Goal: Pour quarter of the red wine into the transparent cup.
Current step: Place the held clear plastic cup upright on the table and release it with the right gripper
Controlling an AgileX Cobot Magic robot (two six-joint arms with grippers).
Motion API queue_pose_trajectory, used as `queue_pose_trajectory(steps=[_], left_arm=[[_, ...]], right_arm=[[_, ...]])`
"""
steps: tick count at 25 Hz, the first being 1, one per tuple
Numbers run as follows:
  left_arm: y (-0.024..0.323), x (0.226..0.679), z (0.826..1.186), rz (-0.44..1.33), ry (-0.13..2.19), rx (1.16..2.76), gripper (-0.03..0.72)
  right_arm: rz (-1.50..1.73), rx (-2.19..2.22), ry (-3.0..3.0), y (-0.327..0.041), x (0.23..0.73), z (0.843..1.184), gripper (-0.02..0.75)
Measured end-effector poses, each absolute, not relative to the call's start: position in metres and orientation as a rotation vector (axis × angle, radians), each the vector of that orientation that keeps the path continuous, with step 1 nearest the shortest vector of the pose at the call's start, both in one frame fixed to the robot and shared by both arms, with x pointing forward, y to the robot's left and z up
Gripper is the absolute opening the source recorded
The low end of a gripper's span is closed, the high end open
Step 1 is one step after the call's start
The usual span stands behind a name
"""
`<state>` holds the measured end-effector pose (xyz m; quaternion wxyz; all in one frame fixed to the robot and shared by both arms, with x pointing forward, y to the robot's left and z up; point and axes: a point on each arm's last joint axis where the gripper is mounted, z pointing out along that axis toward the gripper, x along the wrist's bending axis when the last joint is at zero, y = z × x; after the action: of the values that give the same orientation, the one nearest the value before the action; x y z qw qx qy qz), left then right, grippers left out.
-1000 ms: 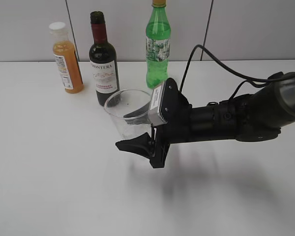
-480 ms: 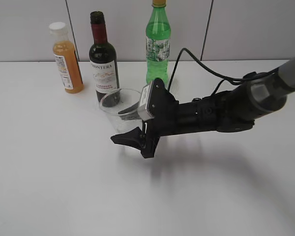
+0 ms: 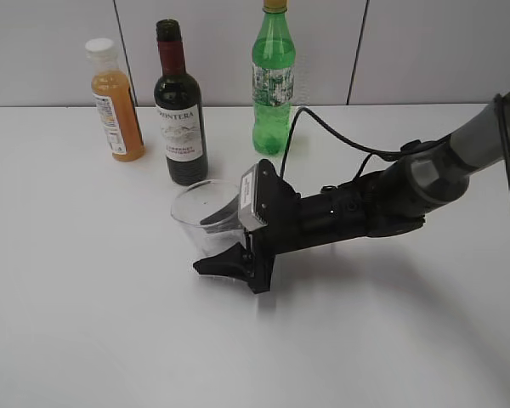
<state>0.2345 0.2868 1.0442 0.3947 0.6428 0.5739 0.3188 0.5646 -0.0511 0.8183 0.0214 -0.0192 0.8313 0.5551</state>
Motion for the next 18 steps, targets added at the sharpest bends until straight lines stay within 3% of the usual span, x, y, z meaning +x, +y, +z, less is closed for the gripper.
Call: queue_pose_trajectory(steps=[9, 13, 18], left_arm=[[0.2868, 0.2345, 1.0442, 0.808, 1.456, 1.63, 0.589], [0.2868, 0.2345, 1.0442, 0.809, 1.454, 1.632, 0.589], [0.2868, 0.2345, 1.0442, 0.809, 1.454, 1.632, 0.589]], right_arm=[[1.693, -0.051, 2.593, -0.0564, 0.5676, 0.8125, 0.541], [1.677, -0.032, 2.6, -0.0573, 0.5691, 0.8118, 0.635], [1.627, 0.009, 2.684, -0.0626, 0.5708, 0.8151, 0.65]])
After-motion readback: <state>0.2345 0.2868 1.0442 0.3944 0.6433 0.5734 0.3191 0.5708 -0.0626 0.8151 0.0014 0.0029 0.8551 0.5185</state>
